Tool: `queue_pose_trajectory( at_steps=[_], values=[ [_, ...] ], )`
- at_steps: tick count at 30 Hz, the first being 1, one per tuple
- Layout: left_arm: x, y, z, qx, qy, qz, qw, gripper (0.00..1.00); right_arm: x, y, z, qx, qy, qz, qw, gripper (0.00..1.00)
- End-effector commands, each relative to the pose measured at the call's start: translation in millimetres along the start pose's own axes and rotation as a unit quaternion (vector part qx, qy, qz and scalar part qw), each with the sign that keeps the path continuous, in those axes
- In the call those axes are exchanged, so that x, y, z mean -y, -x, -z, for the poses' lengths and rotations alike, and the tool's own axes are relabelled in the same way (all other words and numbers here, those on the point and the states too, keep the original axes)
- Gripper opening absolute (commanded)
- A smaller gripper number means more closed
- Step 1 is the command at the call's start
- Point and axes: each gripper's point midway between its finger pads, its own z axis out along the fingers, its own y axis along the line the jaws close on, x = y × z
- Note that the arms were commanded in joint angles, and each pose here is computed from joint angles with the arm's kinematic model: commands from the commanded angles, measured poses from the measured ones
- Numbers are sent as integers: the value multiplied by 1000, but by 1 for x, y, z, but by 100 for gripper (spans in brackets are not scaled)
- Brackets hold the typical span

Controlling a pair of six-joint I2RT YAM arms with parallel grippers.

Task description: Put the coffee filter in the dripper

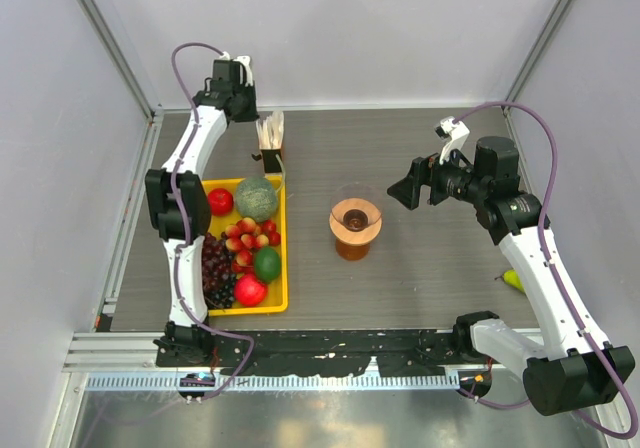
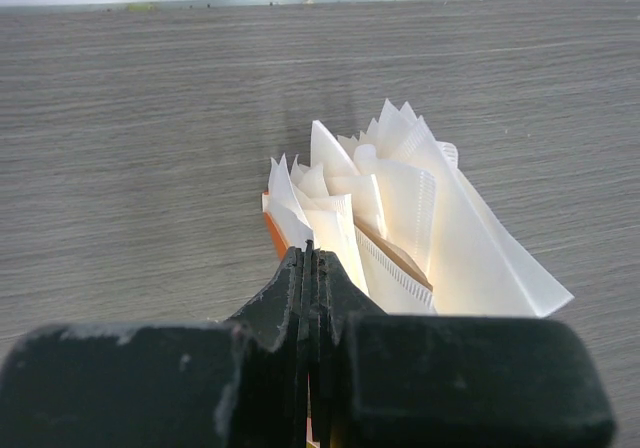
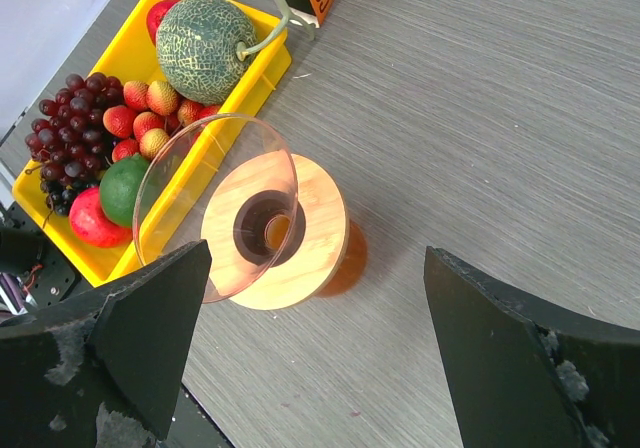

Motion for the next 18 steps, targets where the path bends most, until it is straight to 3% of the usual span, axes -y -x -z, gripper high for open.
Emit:
queue_pose_trajectory(
  at_steps=[1, 18],
  values=[
    [13, 38, 31, 57, -16, -3, 998, 0, -5, 16, 5, 30, 7, 16, 999, 94],
    [29, 64, 99, 98, -44, -19, 994, 0, -13, 22, 7, 36, 25, 24, 999, 94]
  ],
)
